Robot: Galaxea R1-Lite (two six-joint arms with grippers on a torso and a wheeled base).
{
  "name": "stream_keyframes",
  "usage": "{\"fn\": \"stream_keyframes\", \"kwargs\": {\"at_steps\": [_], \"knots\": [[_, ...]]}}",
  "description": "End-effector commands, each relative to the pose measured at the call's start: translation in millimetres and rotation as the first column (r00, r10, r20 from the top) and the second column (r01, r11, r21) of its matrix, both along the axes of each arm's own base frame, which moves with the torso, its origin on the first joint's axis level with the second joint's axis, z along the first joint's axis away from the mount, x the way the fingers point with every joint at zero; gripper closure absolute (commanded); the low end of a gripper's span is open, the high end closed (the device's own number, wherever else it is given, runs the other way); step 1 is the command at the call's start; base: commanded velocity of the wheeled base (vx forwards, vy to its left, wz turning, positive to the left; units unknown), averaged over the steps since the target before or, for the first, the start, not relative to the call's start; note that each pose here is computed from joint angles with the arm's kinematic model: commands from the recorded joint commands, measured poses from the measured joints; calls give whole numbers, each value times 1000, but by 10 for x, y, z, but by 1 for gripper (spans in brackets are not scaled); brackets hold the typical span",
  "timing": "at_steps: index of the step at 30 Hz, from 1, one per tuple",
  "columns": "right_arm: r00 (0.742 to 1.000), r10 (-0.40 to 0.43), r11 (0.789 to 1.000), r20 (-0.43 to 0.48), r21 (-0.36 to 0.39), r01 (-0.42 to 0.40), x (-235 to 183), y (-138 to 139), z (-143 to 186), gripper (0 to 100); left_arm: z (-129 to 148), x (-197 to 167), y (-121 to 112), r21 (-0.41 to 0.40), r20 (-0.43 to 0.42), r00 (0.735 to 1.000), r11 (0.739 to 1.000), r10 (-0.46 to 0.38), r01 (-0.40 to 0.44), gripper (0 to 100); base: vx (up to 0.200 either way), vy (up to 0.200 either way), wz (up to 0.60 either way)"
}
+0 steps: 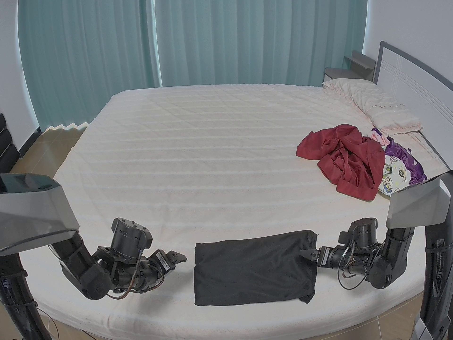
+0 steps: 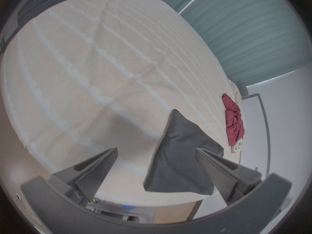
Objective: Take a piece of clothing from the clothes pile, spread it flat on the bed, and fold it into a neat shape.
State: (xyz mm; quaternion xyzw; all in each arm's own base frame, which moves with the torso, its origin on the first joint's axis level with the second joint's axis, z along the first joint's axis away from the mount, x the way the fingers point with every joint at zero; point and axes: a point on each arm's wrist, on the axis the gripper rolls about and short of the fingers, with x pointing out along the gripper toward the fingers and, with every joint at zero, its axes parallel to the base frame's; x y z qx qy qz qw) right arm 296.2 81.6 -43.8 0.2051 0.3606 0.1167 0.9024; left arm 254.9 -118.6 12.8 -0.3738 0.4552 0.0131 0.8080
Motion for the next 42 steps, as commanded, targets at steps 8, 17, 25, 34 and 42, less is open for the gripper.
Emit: {"fn": "stream_keyframes", "kwargs": {"at_steps": [8, 17, 25, 34, 42], "knots": [[994, 93, 995, -56, -16, -94, -163, 235, -197, 0, -302, 112, -123, 69, 14, 999, 997, -36, 34, 0, 0, 0, 0], [994, 111, 994, -5, -11, -111, -200, 311, -299, 0, -447, 307, -310, 184, 89, 981, 971, -172, 154, 0, 0, 0, 0], [997, 63, 998, 47, 4, -63, -160, 175, -170, 0, -578, 408, -429, 239, 110, 966, 950, -235, 203, 0, 0, 0, 0], [995, 79, 996, 54, 25, -81, -222, 181, -163, 0, -586, 412, -645, 226, 136, 949, 941, -285, 250, 0, 0, 0, 0], [992, 115, 993, 55, 20, -116, -256, 269, -238, 0, -593, 416, -661, 224, 149, 946, 941, -289, 252, 0, 0, 0, 0]]}}
